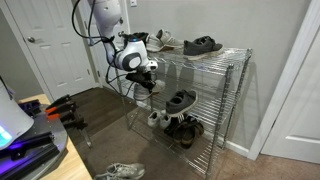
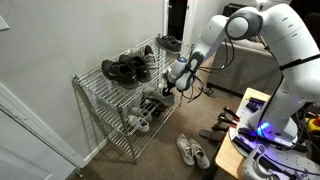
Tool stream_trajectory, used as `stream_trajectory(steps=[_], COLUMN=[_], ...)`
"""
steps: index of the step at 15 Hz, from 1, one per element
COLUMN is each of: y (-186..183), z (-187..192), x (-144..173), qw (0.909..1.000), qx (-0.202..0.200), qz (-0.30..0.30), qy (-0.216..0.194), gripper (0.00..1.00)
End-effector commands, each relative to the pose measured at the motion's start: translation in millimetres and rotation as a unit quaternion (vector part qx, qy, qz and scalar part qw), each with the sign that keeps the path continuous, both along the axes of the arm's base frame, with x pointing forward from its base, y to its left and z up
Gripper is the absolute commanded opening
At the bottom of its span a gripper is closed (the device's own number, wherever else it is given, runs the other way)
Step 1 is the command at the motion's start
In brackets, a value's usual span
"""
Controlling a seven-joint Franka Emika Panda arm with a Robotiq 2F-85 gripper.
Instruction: Move the white shoe from the second rack to the first rack
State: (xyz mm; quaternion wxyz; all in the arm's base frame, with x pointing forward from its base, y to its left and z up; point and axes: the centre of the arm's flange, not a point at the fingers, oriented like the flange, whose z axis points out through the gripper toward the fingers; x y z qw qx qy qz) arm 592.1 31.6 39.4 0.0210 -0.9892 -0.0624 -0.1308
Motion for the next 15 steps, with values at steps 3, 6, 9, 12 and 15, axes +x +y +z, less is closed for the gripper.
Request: stream_trajectory(steps=[3,6,9,12,15], y=[-21,-27,-39,-46,-52], z=[2,3,11,25,29], x=[2,-5,-11,-26,-33], qw=[0.9999,0.9980,0.9930,0.9901,0.9891], qx=[0.012,0.047,0.102,0.123,0.130], qz=[0.012,0.041,0.053,0.054,0.057], qy=[0.002,-0.010,-0.028,-0.040,-0.041], gripper=[0.06,0.06,0.06,0.06,0.05])
